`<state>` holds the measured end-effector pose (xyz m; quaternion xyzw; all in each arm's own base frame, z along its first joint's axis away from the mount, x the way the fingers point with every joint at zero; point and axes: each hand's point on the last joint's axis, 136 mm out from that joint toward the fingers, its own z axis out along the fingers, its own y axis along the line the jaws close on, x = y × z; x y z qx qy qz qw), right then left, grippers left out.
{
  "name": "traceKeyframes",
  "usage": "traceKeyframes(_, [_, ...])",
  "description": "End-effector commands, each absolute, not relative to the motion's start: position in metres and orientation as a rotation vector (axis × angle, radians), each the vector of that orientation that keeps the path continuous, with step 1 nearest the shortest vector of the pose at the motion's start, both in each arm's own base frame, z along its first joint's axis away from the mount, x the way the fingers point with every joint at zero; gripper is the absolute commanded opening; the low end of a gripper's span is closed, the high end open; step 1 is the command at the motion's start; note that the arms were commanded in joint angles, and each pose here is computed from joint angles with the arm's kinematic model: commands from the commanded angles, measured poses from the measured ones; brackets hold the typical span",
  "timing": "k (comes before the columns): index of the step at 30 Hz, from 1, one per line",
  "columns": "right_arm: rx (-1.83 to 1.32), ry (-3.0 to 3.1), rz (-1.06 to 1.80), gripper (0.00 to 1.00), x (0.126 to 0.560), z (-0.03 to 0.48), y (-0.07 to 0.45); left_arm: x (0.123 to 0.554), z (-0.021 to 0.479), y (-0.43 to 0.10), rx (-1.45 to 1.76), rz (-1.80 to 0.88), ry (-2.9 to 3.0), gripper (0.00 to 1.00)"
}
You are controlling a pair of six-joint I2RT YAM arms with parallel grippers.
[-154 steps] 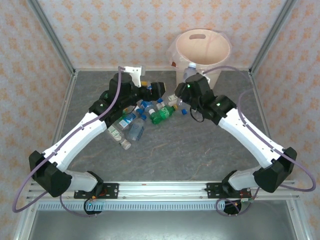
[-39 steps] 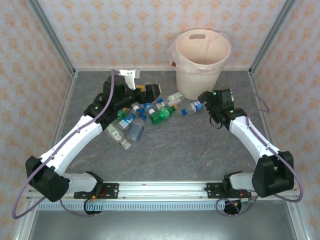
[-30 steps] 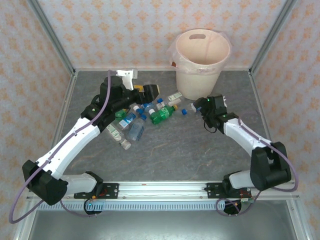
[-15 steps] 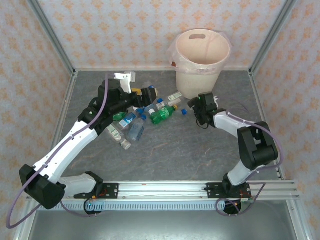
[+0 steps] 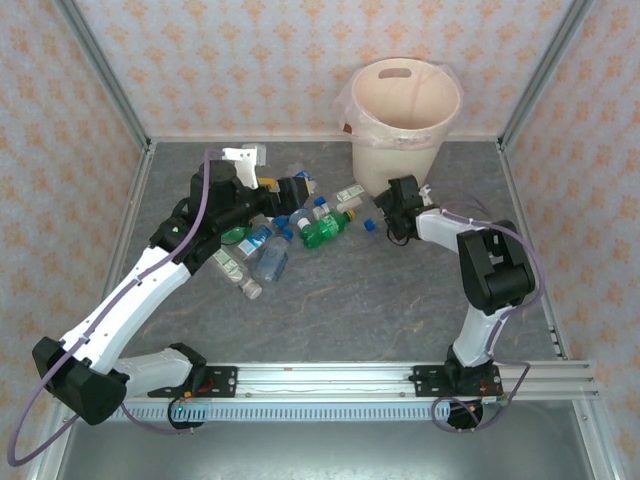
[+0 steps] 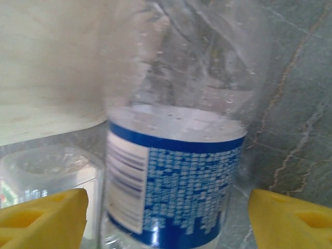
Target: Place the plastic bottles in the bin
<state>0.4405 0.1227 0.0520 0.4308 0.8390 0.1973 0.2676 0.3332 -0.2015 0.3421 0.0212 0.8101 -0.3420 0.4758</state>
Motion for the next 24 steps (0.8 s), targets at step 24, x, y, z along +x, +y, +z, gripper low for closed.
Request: traceKeyframes(24, [1.153,2.336,0.406,0.85,0.436,0.028,0.104,0.328,0.35,-0.192,0.043,-0.811,1.961,0.99])
